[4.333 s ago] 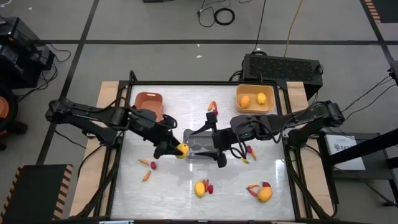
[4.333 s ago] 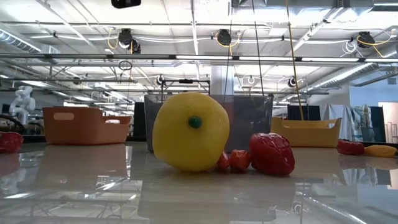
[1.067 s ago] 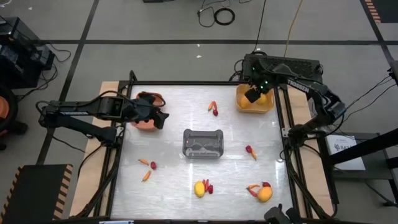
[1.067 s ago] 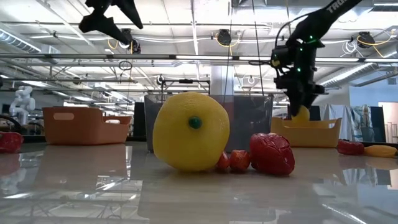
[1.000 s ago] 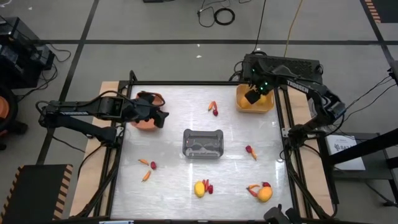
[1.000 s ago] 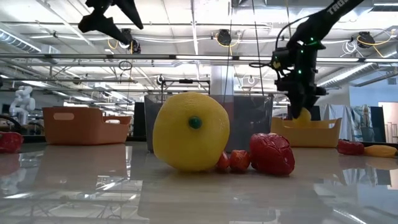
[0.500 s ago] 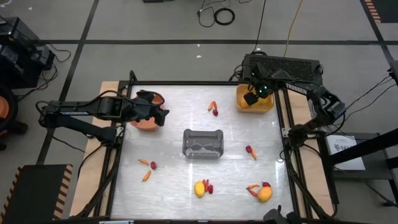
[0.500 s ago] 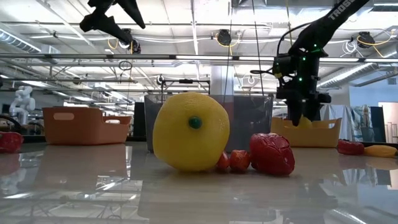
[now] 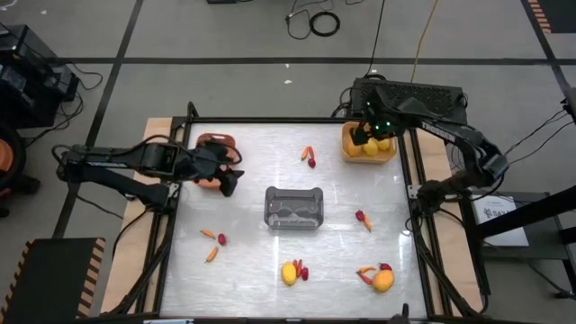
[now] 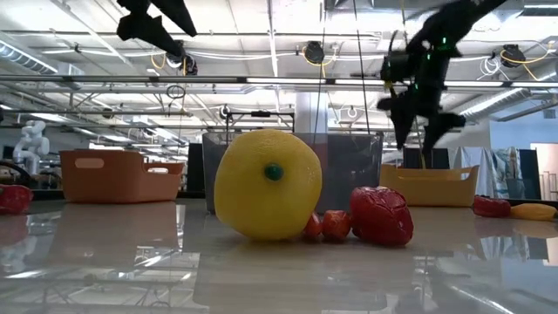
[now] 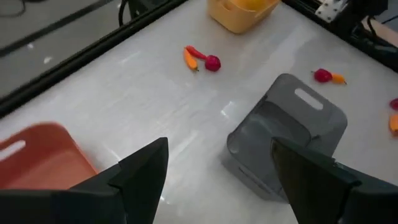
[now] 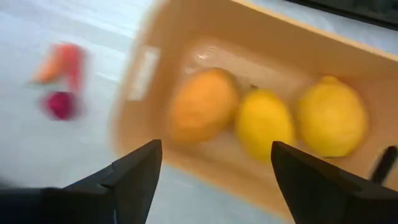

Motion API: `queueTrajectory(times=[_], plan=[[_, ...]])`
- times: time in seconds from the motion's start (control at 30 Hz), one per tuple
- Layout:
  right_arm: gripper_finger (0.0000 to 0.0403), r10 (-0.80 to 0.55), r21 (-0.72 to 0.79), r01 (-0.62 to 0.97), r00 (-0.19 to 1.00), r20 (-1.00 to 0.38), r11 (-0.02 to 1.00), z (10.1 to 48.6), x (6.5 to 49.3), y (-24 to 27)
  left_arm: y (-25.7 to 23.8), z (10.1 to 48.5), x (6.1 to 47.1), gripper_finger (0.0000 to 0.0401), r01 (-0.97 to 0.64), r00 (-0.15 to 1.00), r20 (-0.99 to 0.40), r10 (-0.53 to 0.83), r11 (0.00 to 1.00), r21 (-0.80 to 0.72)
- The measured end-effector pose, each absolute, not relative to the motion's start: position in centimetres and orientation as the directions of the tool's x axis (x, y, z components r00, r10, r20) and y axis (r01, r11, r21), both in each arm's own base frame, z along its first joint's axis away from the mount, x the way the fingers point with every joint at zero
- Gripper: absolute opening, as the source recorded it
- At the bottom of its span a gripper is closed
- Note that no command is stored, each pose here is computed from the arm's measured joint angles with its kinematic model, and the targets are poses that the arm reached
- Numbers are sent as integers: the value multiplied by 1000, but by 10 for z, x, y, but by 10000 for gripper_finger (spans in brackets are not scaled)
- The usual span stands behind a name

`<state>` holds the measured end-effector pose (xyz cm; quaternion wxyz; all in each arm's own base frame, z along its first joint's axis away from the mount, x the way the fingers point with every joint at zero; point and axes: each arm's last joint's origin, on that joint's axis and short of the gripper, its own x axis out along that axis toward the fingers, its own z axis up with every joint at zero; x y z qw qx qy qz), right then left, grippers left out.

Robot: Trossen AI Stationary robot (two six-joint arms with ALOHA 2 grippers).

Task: Sort produce into baskets
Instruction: Put the yellow lemon into the yellow bin

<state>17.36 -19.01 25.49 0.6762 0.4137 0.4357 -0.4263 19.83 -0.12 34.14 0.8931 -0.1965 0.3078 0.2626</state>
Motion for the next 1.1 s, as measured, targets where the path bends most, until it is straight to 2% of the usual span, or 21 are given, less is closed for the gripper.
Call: queueTrajectory(times=[0.23, 0.37, 0.57, 0.73, 0.83, 0.93, 1.1], plan=[[280, -203, 366, 872, 442, -874, 326, 294, 201, -134, -19, 354, 199, 287, -493, 761, -525, 380, 866, -87], [275, -114, 438, 831, 500, -859, 342, 298, 224, -85, -27, 364, 198, 287, -404, 823, -453, 341, 914, -45], [265, -19, 519, 787, 556, -831, 334, 292, 258, 2, -34, 374, 196, 287, -229, 899, -382, 214, 973, 7], [257, 84, 577, 785, 574, -814, 226, 278, 273, 67, -38, 366, 201, 287, -113, 940, -323, 108, 994, 5], [253, 143, 578, 808, 562, -815, 118, 266, 278, 100, -39, 354, 202, 287, -78, 940, -331, 78, 997, 16], [253, 179, 524, 851, 514, -839, 10, 256, 274, 129, -39, 346, 202, 287, -70, 935, -347, 72, 997, 19], [253, 206, 402, 911, 412, -887, -93, 266, 259, 168, -40, 336, 201, 287, -21, 931, -364, 19, 1000, -2]])
